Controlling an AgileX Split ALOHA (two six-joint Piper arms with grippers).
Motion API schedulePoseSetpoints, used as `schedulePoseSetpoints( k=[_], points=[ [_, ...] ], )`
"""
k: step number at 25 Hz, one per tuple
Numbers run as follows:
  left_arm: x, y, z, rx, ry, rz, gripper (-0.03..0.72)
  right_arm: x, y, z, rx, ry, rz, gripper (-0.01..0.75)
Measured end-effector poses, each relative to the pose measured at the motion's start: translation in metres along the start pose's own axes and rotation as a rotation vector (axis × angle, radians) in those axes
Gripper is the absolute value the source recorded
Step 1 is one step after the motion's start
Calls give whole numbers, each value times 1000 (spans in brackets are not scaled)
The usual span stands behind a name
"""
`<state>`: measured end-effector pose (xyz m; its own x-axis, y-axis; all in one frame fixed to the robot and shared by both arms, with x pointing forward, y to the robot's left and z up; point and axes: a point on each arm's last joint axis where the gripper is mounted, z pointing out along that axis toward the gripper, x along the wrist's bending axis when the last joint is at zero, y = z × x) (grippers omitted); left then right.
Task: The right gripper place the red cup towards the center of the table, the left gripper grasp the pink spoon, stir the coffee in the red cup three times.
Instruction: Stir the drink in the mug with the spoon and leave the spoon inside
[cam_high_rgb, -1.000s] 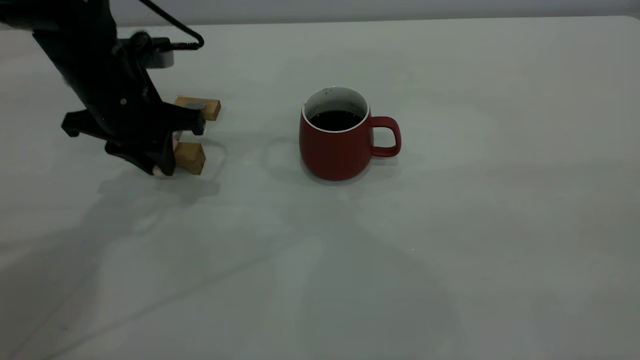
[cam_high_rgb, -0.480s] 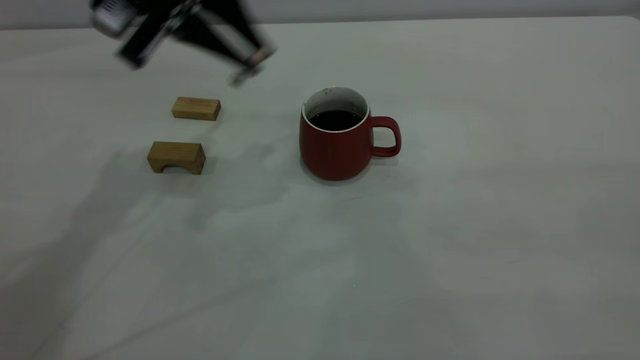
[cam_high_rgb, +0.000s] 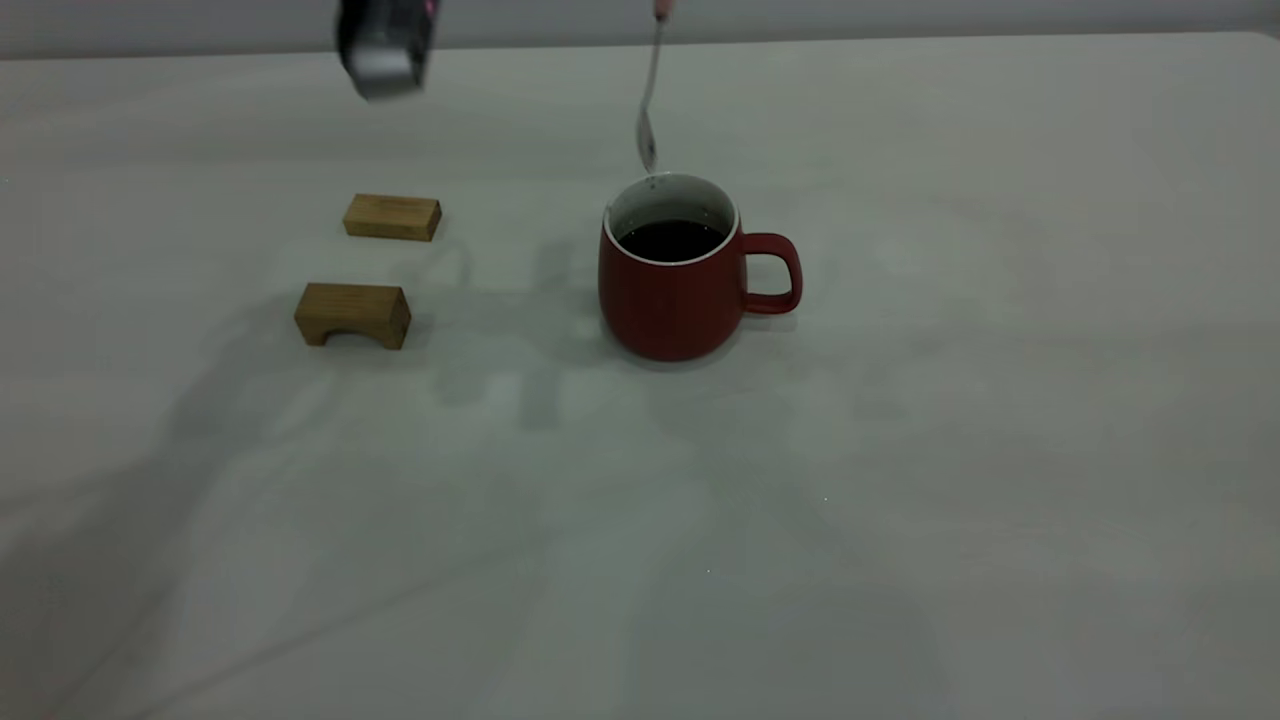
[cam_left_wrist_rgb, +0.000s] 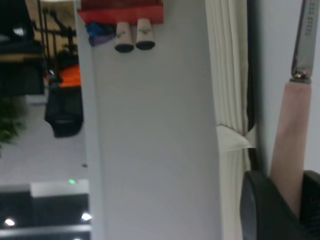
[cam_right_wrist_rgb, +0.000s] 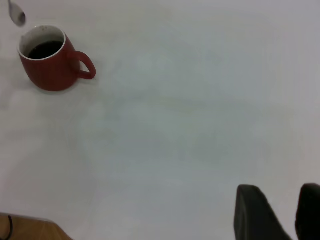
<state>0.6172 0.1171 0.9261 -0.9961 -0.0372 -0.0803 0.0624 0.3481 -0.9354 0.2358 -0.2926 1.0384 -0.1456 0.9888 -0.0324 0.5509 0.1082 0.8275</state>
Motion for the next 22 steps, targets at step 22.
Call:
schedulePoseSetpoints(
  k=[22],
  points=[
    [-8, 87, 42, 55, -35, -216, 180, 0, 0, 0, 0, 0, 0, 241]
  ],
)
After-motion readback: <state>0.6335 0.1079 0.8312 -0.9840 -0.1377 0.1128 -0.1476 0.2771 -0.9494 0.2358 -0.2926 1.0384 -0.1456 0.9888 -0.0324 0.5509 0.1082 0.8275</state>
